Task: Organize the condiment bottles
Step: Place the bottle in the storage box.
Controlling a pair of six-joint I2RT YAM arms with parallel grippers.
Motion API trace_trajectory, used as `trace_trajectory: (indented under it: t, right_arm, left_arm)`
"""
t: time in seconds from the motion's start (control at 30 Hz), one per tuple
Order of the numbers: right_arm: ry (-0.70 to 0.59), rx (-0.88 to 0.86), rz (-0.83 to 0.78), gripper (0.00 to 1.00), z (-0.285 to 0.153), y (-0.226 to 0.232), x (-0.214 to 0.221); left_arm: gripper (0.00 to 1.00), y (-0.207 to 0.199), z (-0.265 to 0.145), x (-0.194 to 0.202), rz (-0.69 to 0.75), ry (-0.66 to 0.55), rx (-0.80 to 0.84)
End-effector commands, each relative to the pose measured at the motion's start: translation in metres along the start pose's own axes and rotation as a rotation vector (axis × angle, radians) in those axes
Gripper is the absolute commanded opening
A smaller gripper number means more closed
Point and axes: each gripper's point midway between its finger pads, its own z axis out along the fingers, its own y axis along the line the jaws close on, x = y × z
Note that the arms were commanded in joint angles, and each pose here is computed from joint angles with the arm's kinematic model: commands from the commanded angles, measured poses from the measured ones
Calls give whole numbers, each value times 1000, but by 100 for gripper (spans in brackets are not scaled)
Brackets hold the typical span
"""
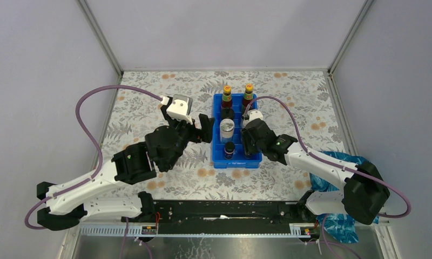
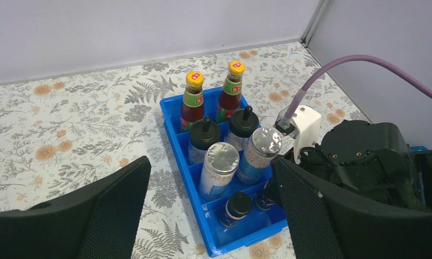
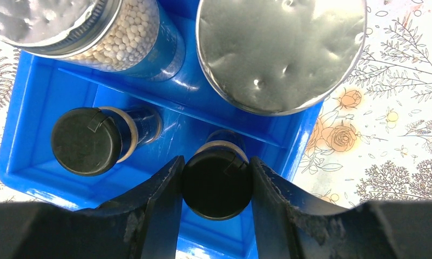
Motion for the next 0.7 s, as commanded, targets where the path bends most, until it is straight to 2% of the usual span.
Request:
trace_trajectory:
  t: [0.0, 0.13, 0.27, 0.4, 0.67]
  right_arm:
    - [-33, -18, 31, 0, 4, 4, -9]
    - [-30, -9, 30, 0, 5, 2, -7]
    - [-28, 1, 30, 24, 6, 0, -6]
    - [-27, 1, 28, 40, 7, 0, -5]
    - [-18, 5, 23, 55, 10, 0, -3]
  left_arm:
    - [90, 0, 0, 6, 5, 8, -2]
    - [90, 0, -1, 6, 3, 7, -2]
    - [90, 1, -1, 6, 1, 6, -2]
    - [90, 1, -1, 6, 3, 7, -2]
    - [90, 2, -2, 6, 2, 5, -4]
